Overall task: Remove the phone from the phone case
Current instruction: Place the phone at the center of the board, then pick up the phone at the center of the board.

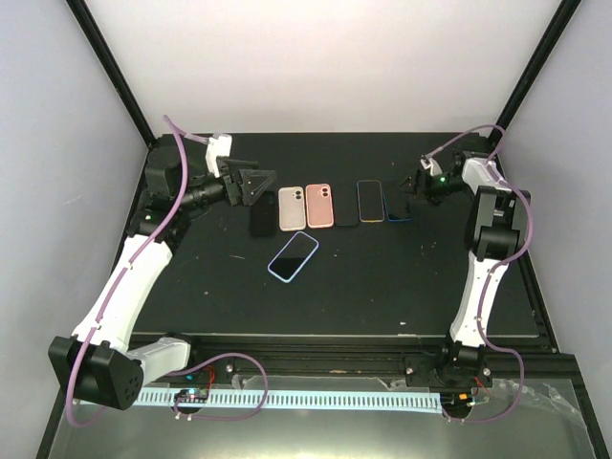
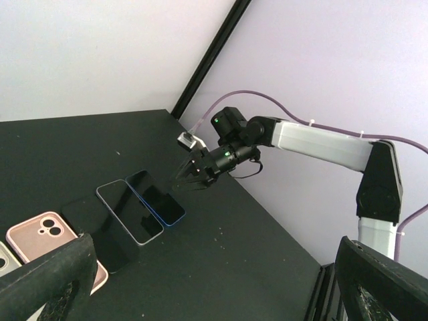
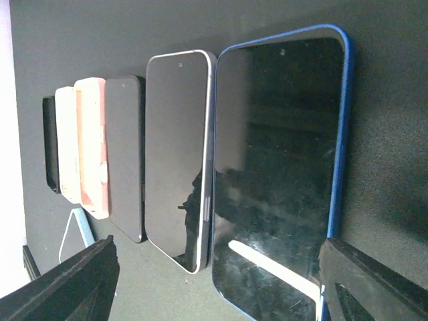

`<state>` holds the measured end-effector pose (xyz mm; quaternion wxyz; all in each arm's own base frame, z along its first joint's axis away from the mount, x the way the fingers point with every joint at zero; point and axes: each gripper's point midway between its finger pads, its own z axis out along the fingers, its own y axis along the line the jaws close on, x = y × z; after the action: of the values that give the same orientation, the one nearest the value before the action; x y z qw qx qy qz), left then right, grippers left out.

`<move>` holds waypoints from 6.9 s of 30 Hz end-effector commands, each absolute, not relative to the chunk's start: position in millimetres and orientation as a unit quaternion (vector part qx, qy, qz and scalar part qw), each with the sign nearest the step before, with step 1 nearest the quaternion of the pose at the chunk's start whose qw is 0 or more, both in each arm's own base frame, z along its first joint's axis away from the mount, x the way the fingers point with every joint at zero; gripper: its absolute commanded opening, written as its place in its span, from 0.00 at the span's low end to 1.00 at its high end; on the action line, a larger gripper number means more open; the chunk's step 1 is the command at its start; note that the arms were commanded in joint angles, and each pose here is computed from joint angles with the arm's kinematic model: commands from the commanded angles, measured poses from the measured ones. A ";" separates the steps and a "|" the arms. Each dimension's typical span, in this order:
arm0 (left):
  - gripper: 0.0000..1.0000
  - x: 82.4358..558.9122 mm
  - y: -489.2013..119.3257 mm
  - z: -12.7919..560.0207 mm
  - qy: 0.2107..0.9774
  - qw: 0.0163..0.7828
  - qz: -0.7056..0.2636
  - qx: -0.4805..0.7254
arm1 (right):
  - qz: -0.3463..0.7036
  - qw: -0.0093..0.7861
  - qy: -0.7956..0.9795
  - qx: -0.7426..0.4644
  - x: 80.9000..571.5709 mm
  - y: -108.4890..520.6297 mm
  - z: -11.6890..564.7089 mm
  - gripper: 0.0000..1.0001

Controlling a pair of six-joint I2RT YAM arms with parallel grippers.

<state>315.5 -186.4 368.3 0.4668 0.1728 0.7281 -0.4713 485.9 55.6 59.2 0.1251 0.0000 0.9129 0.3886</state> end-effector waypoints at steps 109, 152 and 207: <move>0.61 305.6 -242.7 -4.8 0.940 0.122 -0.037 0.316 | 0.165 0.540 0.814 -0.137 319.1 44.5 319.4 1.00; 0.48 306.8 -396.1 223.0 0.770 0.481 -0.141 0.395 | 0.434 0.217 0.868 -0.104 320.7 163.3 186.9 0.75; 0.99 233.9 -313.7 248.3 0.700 0.376 -0.360 0.488 | 0.538 0.216 0.742 -0.337 231.6 186.4 257.5 0.01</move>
<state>269.6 -325.9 263.1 0.4436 0.4353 0.7291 -0.2865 258.1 179.7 221.6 0.1841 -0.2720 0.8026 0.4980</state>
